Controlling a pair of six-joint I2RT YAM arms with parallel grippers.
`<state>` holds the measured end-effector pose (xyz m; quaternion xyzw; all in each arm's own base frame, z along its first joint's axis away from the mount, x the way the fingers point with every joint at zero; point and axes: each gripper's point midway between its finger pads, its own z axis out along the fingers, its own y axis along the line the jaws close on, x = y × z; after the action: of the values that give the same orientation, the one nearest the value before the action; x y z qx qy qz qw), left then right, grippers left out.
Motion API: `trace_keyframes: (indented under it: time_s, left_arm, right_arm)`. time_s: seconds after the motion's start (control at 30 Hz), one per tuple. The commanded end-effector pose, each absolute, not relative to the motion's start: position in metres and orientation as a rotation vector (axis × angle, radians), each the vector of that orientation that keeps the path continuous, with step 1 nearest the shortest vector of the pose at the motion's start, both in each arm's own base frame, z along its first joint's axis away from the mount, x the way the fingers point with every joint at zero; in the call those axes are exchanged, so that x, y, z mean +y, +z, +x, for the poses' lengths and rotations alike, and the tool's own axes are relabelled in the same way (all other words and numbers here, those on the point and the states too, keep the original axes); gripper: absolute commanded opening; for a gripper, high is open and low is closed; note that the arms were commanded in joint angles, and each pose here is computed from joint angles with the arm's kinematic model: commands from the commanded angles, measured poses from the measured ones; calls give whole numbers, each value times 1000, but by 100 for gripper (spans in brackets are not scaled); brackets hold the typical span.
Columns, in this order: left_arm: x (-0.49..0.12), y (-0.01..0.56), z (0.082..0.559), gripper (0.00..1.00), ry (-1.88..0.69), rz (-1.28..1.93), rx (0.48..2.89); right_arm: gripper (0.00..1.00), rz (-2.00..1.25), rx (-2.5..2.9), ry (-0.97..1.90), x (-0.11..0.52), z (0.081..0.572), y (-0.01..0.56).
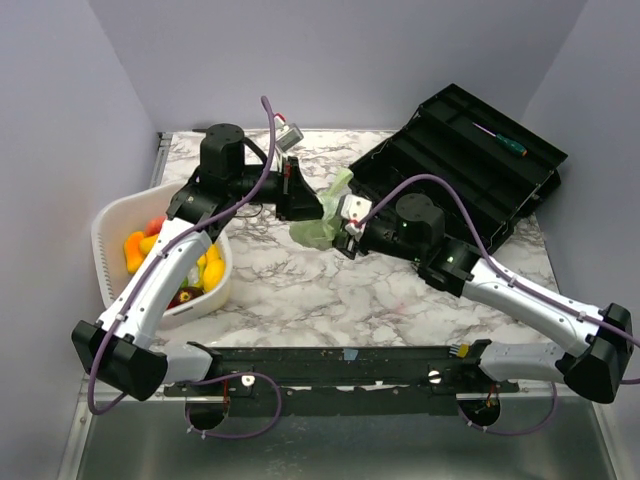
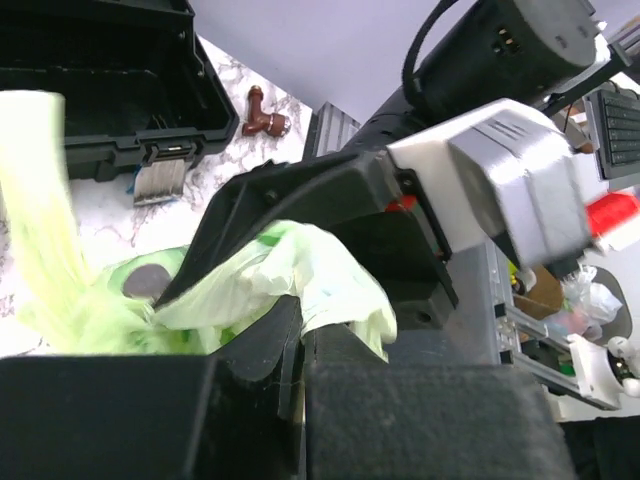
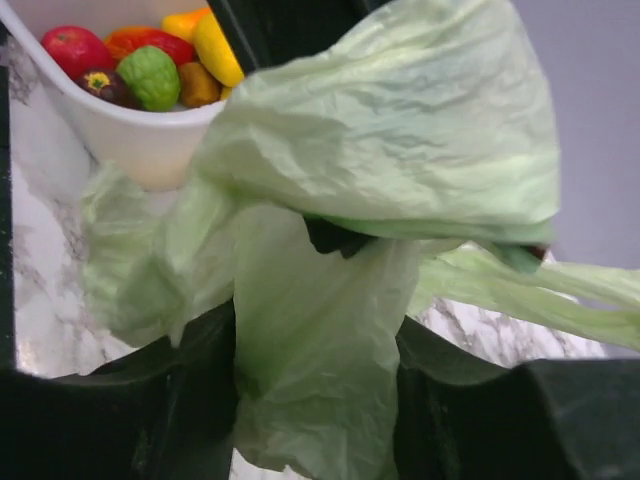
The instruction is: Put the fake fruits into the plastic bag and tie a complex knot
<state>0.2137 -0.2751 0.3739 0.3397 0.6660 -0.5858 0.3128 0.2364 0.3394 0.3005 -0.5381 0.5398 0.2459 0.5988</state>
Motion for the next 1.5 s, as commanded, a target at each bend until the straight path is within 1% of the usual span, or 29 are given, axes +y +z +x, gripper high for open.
trace_keyframes:
  time_s: [0.0,0.03,0.07,0.17,0.2,0.23,0.27,0.3,0.33,0.37,0.43,0.5,0.67,0.73,0.77,0.8,0.83,0.87,0.9,0.93,0.97,1.03,1.1,1.17,1.3,1.4,1.43,1.47]
  left_arm:
    - [-269,413,182,0,-1635,964,1624]
    - [-268,418,181,0,-1635,956,1618]
    - [-268,423,180,0,-1629,952,1608]
    - [-259,437,193,0,-1503,906,1576]
    - [-254,440,202,17,-1432,877,1574]
    - [-245,440,212,43,-1348,851,1580]
    - [-235,436,223,72,-1264,822,1604]
    - [-224,428,234,92,-1184,796,1633]
    - [-215,419,240,98,-1145,791,1654]
    - [-208,408,242,98,-1114,816,1674]
    - [-203,383,238,98,-1064,868,1722]
    - [-206,365,224,98,-1063,932,1706]
    - [-226,354,198,98,-997,1090,1548]
    - [-232,350,201,93,-980,1109,1543]
    - [-234,346,202,87,-980,1121,1549]
    - [-235,341,202,78,-982,1142,1553]
    - [-236,336,201,66,-983,1154,1563]
    - [-236,331,201,56,-993,1155,1580]
    - [-235,326,201,39,-1004,1146,1598]
    - [-231,319,205,16,-1015,1118,1631]
    - [-226,314,210,0,-1040,1062,1667]
    - [-214,302,220,0,-1149,921,1736]
    - [-198,284,232,0,-1182,796,1813]
    - [-187,269,243,0,-1174,700,1869]
    - [-175,247,255,0,-1242,533,1950]
    - [-170,242,255,0,-1268,493,1963]
    - [-168,241,255,2,-1256,495,1960]
    - [-166,242,255,6,-1242,506,1950]
  right_arm:
    - [31,-1182,1336,536,325,240,278]
    - [8,-1173,1350,546,323,237,276]
    - [1,-1157,1360,546,319,236,276]
    - [1,-1133,1368,546,309,231,278]
    - [1,-1116,1364,547,306,230,282]
    - [1,-1112,1355,560,304,226,287]
    - [1,-1106,1332,576,302,223,295]
    - [1,-1100,1313,596,302,218,303]
    - [1,-1089,1294,616,300,214,312]
    - [1,-1082,1283,631,299,211,317]
    - [1,-1072,1299,661,298,206,320]
    - [1,-1066,1298,704,300,201,326]
    - [1,-1099,1300,890,318,180,338]
    - [1,-1102,1288,964,323,171,345]
    - [1,-1094,1286,994,324,169,350]
    - [1,-1091,1282,1014,326,166,355]
    - [1,-1075,1280,1026,326,166,361]
    - [1,-1055,1279,1030,326,167,367]
    - [1,-1033,1282,1030,324,168,372]
    - [2,-1018,1276,1026,323,169,378]
    - [3,-1004,1278,1014,321,171,381]
    - [5,-957,1300,1016,316,174,387]
    - [7,-928,1309,1003,312,177,392]
    - [1,-904,1313,992,308,180,398]
    - [1,-821,1328,959,299,194,411]
    - [1,-765,1338,948,290,206,419]
    - [1,-749,1347,946,288,210,420]
    - [1,-736,1353,945,285,213,420]
